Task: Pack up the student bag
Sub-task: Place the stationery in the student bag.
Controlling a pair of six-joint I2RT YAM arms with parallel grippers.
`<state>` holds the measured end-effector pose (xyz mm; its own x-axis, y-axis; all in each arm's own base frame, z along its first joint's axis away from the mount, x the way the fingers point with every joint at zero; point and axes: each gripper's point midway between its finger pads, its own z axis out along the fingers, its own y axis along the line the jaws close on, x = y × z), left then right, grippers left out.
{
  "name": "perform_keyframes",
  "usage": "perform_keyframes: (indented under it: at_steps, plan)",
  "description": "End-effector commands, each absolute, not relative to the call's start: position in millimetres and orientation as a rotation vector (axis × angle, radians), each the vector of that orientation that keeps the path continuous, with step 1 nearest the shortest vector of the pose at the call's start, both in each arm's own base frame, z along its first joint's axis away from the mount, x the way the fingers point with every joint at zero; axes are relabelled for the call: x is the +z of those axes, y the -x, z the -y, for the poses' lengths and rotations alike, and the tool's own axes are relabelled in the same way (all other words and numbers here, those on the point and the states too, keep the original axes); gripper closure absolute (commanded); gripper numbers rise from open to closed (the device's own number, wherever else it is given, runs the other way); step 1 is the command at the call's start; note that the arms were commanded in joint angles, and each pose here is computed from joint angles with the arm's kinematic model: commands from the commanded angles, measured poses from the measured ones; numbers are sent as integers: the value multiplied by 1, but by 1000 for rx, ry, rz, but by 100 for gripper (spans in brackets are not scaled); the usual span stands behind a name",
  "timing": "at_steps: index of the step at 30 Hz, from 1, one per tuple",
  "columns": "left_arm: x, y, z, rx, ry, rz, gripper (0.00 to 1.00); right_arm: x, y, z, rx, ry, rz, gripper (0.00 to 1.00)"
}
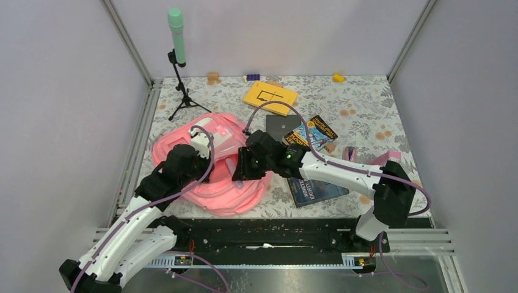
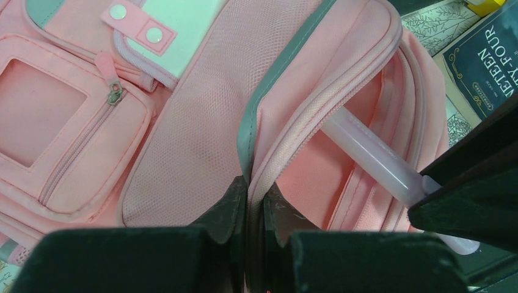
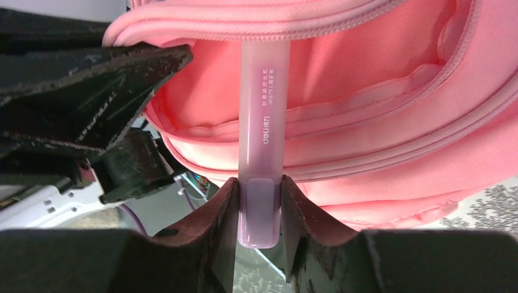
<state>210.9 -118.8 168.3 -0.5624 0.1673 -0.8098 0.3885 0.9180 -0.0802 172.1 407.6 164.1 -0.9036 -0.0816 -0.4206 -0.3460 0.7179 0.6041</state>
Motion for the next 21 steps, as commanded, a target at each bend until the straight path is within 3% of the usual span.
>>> perform_keyframes:
  at_steps: [1,8,15,21]
  plan:
    - [209,-227,140,-417,-391,-1997,100,196,-190,-432,1165,114,-2481,100]
    - [211,-225,142,-423,-401,-1990,100,219,-231,-445,1236,-193,-2272,100]
    - [211,-224,142,-423,-403,-1986,100,204,-251,-462,1227,-342,-2222,100]
    - [210,-224,142,-425,-406,-1990,100,224,-265,-458,1116,-375,-2023,98]
